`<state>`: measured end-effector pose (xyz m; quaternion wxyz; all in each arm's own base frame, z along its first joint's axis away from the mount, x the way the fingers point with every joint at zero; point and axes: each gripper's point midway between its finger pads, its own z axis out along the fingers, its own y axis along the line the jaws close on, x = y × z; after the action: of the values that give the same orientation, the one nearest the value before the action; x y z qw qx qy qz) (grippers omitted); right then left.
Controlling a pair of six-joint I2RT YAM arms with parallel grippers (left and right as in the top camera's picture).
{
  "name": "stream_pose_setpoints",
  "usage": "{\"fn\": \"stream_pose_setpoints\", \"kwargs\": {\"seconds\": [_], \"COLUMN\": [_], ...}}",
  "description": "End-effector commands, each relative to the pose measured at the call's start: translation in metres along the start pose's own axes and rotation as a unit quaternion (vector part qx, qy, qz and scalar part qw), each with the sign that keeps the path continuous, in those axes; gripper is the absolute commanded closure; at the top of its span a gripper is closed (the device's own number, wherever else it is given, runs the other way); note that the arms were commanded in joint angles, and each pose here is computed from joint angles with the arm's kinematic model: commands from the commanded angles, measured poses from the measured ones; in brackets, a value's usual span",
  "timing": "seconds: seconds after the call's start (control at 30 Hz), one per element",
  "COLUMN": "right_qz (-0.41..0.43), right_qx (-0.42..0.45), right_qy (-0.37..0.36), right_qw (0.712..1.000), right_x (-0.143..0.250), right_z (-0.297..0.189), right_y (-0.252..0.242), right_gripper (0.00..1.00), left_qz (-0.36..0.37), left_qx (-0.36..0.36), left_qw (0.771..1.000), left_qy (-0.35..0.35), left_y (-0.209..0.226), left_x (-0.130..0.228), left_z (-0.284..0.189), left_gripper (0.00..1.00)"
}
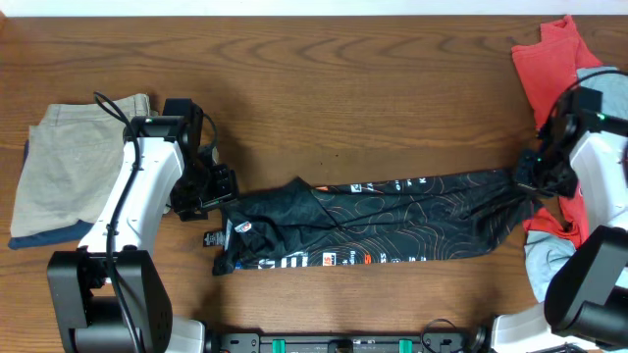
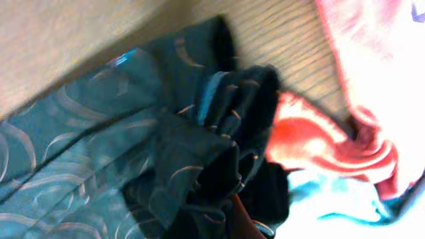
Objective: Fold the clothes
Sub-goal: 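Grasp the strip's right end with the right gripper and fold it leftward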
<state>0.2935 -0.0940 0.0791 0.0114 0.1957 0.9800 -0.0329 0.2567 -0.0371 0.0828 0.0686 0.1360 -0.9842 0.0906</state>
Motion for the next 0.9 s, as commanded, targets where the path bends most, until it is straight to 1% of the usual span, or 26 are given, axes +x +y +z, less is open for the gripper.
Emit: {"fn": "stream_pose_setpoints", "kwargs": {"seconds": [0.0, 0.13, 0.27, 0.4, 0.63, 0.7, 0.73, 0.77, 0.8, 0.87], "right_qz": [-0.037, -0.078, -0.098, -0.121, -0.171, -0.188, -0.196, -0.205, -0.214, -0.257], "right_qx": [-0.034, -0.091, -0.088, -0.079, -0.084, -0.087, -0.091, -0.099, -0.113, -0.150], "right_qy": [0.011, 0.029, 0.046, 0.062, 0.052, 0.046, 0.043, 0.040, 0.040, 0.045], "right_qw": [0.999, 0.992, 0.990, 0.988, 0.980, 0.977, 0.975, 0.973, 0.969, 0.954], "right_x": [0.008, 0.026, 0.052, 0.078, 0.105, 0.110, 0.113, 0.115, 0.119, 0.129], "right_z": [-0.005, -0.010, -0.008, -0.005, -0.006, -0.007, -0.007, -0.008, -0.009, -0.013], "right_y": [0.035, 0.087, 0.125, 0.152, 0.192, 0.201, 0.207, 0.213, 0.222, 0.238], "right_gripper": [0.99, 0.99, 0.99, 0.99, 0.99, 0.93, 0.86, 0.83, 0.78, 0.70], "left_qz": [0.002, 0.002, 0.002, 0.002, 0.002, 0.002, 0.002, 0.002, 0.002, 0.002], "left_qx": [-0.006, -0.006, -0.006, -0.006, -0.006, -0.006, -0.006, -0.006, -0.006, -0.006], "left_qw": [1.000, 1.000, 1.000, 1.000, 1.000, 1.000, 1.000, 1.000, 1.000, 1.000], "left_qy": [0.005, 0.005, 0.005, 0.005, 0.005, 0.005, 0.005, 0.005, 0.005, 0.005], "left_y": [0.002, 0.002, 0.002, 0.002, 0.002, 0.002, 0.002, 0.002, 0.002, 0.002], "left_x": [0.002, 0.002, 0.002, 0.002, 0.002, 0.002, 0.002, 0.002, 0.002, 0.002], "left_z": [0.003, 0.003, 0.003, 0.003, 0.003, 0.003, 0.003, 0.003, 0.003, 0.003], "left_gripper": [0.34, 0.34, 0.34, 0.34, 0.34, 0.34, 0.34, 0.34, 0.34, 0.34]}}
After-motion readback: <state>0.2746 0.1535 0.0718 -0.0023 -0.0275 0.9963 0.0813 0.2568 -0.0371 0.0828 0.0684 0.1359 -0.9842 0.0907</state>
